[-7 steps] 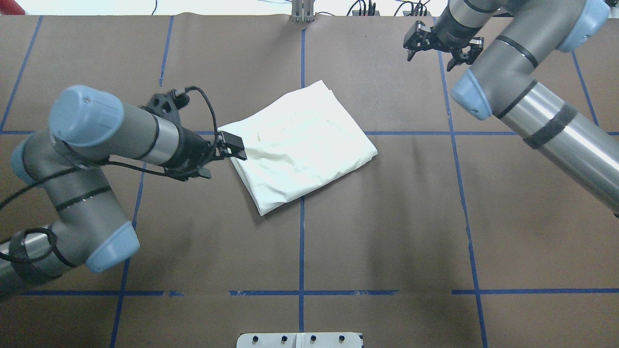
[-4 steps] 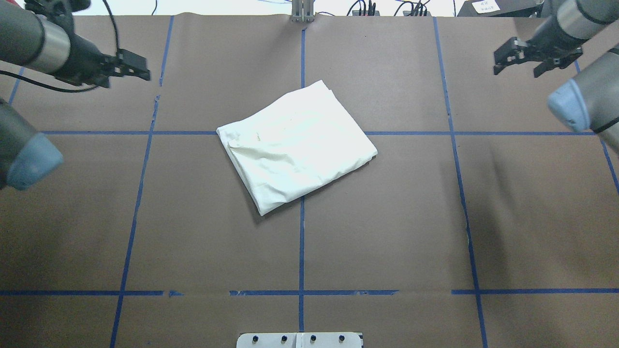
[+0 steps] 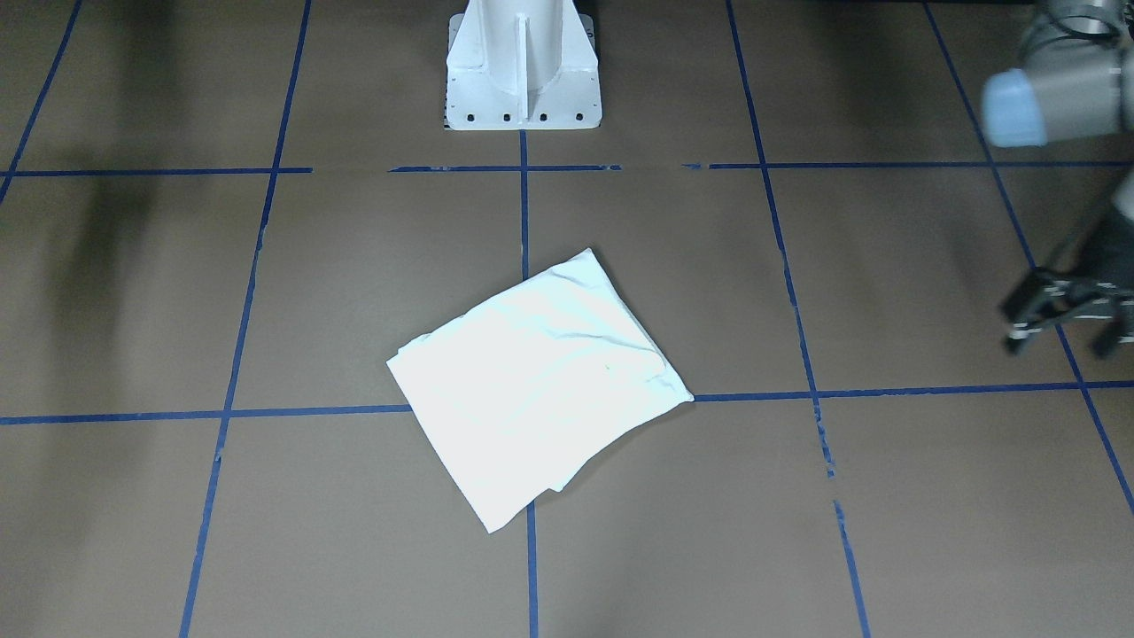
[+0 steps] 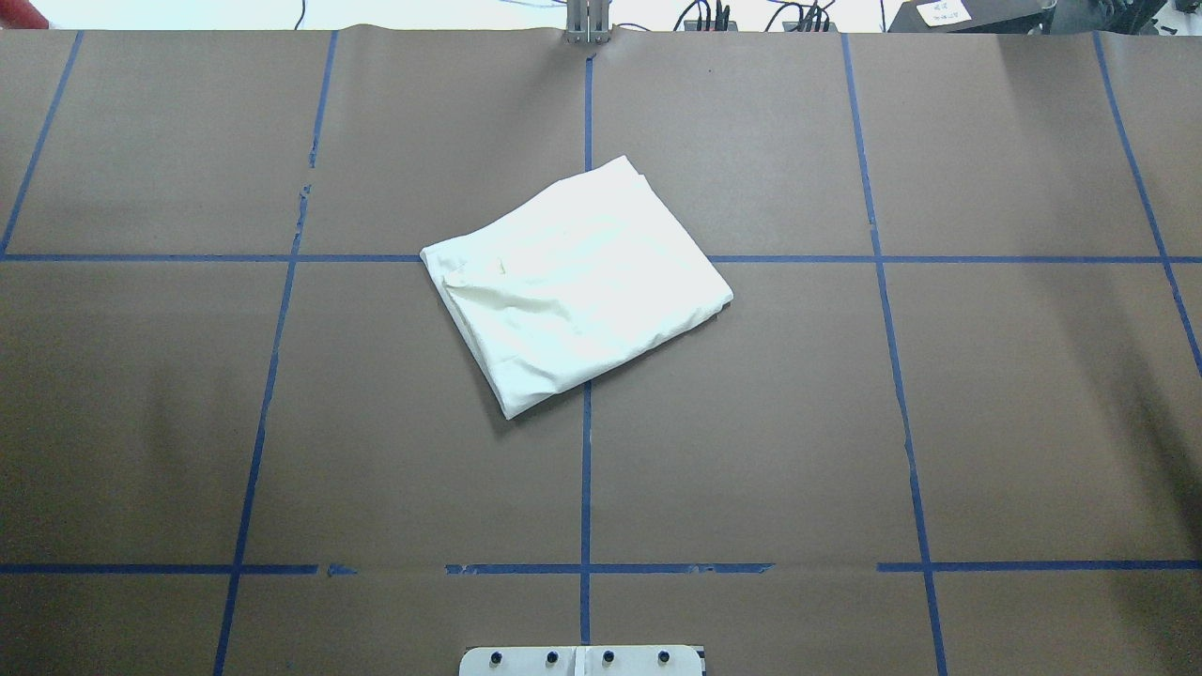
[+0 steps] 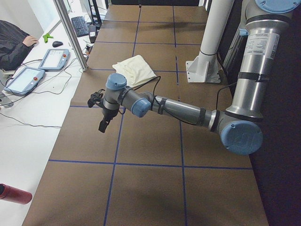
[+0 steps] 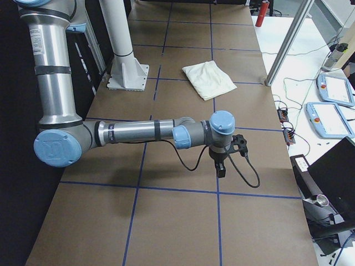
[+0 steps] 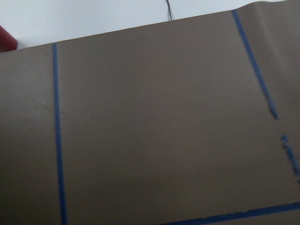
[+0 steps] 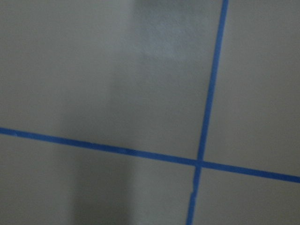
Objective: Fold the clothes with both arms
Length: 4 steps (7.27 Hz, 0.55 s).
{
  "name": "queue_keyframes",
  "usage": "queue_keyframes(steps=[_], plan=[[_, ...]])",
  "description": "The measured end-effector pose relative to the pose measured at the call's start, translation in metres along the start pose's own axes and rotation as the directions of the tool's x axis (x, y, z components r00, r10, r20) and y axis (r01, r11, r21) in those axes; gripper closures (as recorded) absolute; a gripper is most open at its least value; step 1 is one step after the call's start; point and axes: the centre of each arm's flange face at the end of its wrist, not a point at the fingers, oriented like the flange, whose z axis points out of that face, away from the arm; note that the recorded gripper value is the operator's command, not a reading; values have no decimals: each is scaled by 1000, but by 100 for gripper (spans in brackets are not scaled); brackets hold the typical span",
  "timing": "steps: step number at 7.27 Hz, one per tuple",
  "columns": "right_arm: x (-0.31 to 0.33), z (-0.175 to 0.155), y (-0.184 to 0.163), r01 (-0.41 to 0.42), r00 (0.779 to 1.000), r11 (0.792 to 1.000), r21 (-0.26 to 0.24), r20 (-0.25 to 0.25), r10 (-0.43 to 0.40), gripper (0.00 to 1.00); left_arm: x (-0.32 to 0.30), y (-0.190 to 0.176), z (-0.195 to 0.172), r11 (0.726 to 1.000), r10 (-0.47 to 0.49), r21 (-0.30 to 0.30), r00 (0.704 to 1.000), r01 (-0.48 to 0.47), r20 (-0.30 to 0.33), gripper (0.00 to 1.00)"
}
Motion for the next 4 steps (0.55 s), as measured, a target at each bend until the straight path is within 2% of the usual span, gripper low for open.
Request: queue_keyframes(steps=[1, 2, 4], plan=[[28, -4, 31, 2, 1000, 1000, -13, 3, -2, 0, -41, 31, 2, 999, 43, -28, 999, -43, 15, 0], [41, -12, 50, -15, 1000, 1000, -18, 8, 15, 0, -63, 58, 10, 998, 46, -50, 999, -45, 7, 0], [45, -17, 60, -28, 1000, 999, -19, 8, 28, 0, -80, 85, 24, 998, 44, -46, 999, -44, -2, 0]])
